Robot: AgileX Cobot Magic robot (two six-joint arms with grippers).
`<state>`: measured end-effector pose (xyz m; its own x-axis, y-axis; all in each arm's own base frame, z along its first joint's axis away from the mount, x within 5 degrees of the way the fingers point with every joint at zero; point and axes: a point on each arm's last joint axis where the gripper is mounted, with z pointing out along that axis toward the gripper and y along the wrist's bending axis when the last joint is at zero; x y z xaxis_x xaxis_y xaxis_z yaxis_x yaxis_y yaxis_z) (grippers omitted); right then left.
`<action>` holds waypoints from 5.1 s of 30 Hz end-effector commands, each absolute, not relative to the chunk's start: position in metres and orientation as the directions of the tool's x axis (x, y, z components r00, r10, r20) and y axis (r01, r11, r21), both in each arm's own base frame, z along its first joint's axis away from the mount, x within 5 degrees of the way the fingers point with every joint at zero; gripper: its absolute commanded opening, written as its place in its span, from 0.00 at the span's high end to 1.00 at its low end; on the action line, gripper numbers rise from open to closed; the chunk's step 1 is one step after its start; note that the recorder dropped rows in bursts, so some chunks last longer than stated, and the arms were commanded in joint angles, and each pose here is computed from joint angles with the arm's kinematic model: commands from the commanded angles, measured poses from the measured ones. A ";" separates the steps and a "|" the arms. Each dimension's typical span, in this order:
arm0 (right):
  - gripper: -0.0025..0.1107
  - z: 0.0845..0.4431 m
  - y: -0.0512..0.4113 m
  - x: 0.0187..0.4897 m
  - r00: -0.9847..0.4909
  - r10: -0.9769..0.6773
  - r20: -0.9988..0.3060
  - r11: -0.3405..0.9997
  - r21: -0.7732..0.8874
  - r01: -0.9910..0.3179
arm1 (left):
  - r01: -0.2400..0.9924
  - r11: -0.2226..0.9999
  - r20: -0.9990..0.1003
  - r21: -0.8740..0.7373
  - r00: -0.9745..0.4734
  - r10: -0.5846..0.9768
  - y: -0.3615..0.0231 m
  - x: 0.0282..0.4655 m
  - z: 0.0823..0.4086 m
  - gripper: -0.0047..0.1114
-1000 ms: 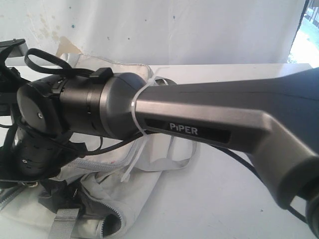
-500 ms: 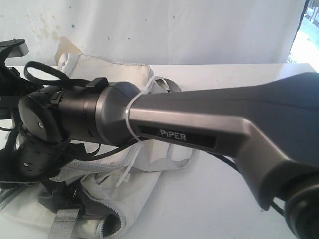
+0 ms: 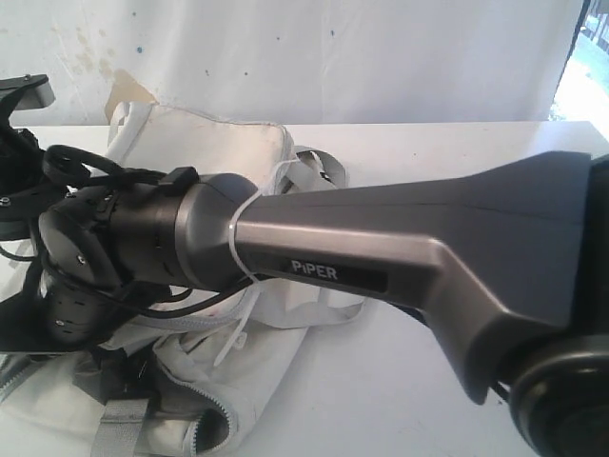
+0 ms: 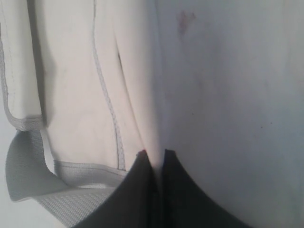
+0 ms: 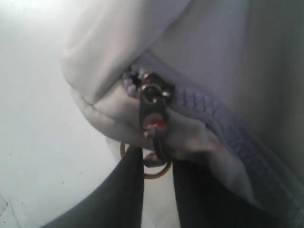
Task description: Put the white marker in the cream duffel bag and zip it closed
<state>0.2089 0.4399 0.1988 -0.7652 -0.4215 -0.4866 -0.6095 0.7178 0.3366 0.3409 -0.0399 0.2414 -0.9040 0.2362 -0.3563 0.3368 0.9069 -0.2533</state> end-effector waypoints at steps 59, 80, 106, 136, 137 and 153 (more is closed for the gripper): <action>0.98 0.252 0.396 0.199 -0.582 -0.706 -0.404 0.621 0.042 -0.782 | -0.003 0.876 -0.117 -0.482 -0.991 -0.067 -0.021 0.312 0.273 0.36; 0.98 0.253 0.398 0.200 -0.574 -0.693 -0.437 0.618 0.051 -0.785 | -0.023 0.856 -0.232 -0.517 -0.958 -0.166 -0.014 0.245 0.265 0.40; 0.98 0.254 0.399 0.201 -0.570 -0.691 -0.444 0.616 0.051 -0.786 | 0.008 0.835 -0.279 -0.550 -0.944 -0.174 -0.018 0.242 0.231 0.96; 0.98 0.272 0.395 0.200 -0.565 -0.657 -0.499 0.623 0.062 -0.780 | 0.017 0.789 -0.262 -0.614 -0.947 -0.184 -0.023 0.242 0.235 0.96; 0.98 0.273 0.394 0.200 -0.560 -0.662 -0.498 0.624 0.049 -0.780 | 0.011 0.789 -0.262 -0.614 -0.946 -0.191 -0.021 0.242 0.235 0.96; 0.98 0.273 0.380 0.211 -0.567 -0.683 -0.460 0.664 -0.067 -0.745 | -0.023 0.745 -0.242 -0.667 -0.938 -0.246 -0.002 0.239 0.239 0.96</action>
<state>0.2054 0.3896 0.2667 -0.5553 -0.6881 -0.4671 -0.7632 0.6448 -0.0425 0.2388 -0.0046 0.2387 -0.9438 -0.2391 -0.2282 -0.0227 0.7356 -0.6770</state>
